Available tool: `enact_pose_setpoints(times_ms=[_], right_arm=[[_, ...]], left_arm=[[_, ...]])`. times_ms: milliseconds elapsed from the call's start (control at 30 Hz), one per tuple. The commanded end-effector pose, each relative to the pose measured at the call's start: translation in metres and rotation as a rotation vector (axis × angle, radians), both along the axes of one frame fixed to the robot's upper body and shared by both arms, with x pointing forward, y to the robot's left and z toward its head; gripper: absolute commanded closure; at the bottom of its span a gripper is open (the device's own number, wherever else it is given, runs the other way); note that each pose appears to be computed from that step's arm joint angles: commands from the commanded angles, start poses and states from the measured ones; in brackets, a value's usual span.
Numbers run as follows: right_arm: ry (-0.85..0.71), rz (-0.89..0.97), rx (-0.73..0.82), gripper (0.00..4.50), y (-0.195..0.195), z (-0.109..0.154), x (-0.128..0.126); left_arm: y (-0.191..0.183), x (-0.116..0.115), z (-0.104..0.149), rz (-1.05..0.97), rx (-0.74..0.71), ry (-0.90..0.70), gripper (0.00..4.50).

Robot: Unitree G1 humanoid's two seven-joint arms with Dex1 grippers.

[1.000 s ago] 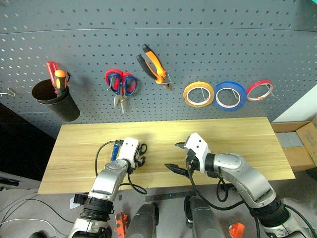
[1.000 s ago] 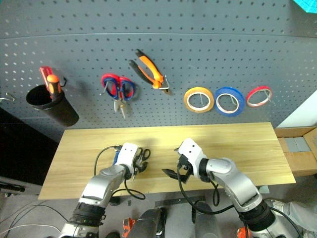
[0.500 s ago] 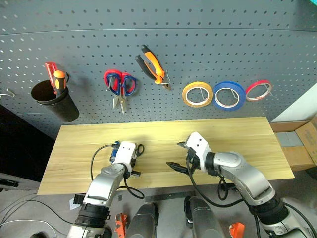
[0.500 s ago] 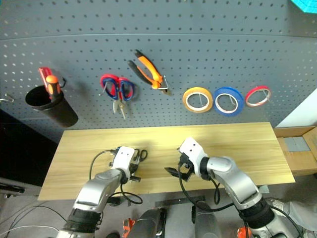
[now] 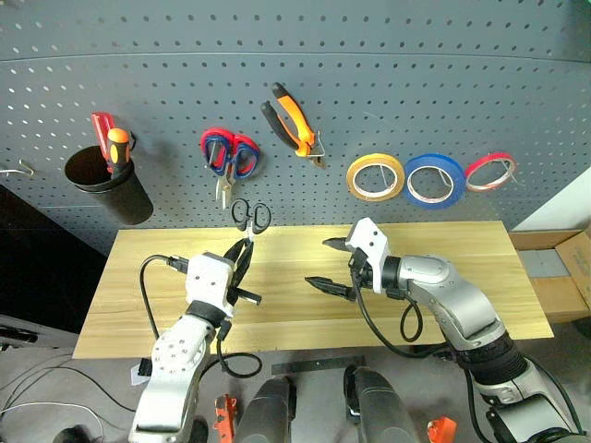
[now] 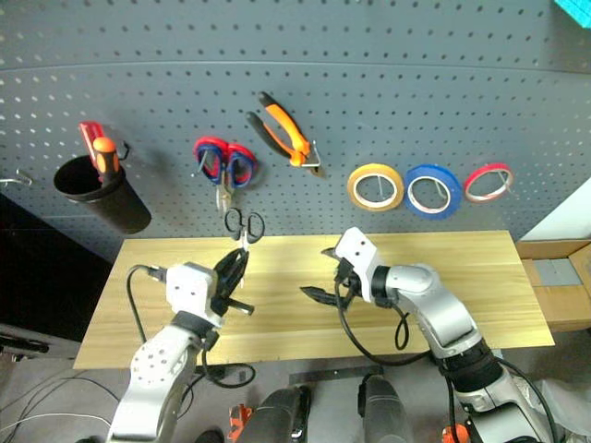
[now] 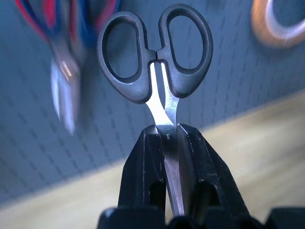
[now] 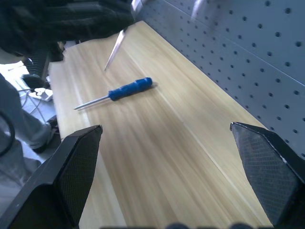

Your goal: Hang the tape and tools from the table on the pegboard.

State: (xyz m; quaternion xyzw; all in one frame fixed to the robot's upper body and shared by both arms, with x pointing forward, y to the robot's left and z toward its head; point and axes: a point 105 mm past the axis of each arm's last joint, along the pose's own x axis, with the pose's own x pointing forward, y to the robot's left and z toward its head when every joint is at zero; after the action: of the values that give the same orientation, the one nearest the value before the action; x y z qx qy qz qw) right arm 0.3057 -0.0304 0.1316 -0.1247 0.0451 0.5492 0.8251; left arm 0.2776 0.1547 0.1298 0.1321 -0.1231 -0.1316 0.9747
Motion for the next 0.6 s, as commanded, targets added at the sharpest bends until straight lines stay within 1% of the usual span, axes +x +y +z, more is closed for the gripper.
enact_pose_setpoints(times_ms=[33,100,200,367,433,500,600], right_arm=[[-0.150,0.074,0.204,0.00,0.008,0.060,-0.003],[-0.180,0.087,0.281,0.00,0.009,0.084,-0.004],[-0.205,0.111,0.306,0.00,0.010,0.098,-0.006],[-0.232,0.111,0.293,0.00,0.012,0.102,-0.005],[-0.237,0.109,0.286,0.00,0.012,0.101,-0.005],[-0.240,0.105,0.283,0.00,0.012,0.101,-0.005],[-0.245,0.104,0.285,0.00,0.011,0.102,-0.006]], left_arm=[[0.011,-0.004,0.036,0.102,0.005,-0.168,4.41],[0.018,-0.001,0.047,0.138,0.007,-0.212,4.41],[0.018,0.002,0.056,0.142,0.012,-0.243,4.41],[0.015,0.008,0.064,0.131,0.002,-0.266,4.41],[0.013,0.011,0.064,0.130,0.008,-0.268,4.41],[0.015,0.015,0.062,0.149,-0.021,-0.254,4.41],[0.014,0.019,0.061,0.149,-0.005,-0.257,4.41]])
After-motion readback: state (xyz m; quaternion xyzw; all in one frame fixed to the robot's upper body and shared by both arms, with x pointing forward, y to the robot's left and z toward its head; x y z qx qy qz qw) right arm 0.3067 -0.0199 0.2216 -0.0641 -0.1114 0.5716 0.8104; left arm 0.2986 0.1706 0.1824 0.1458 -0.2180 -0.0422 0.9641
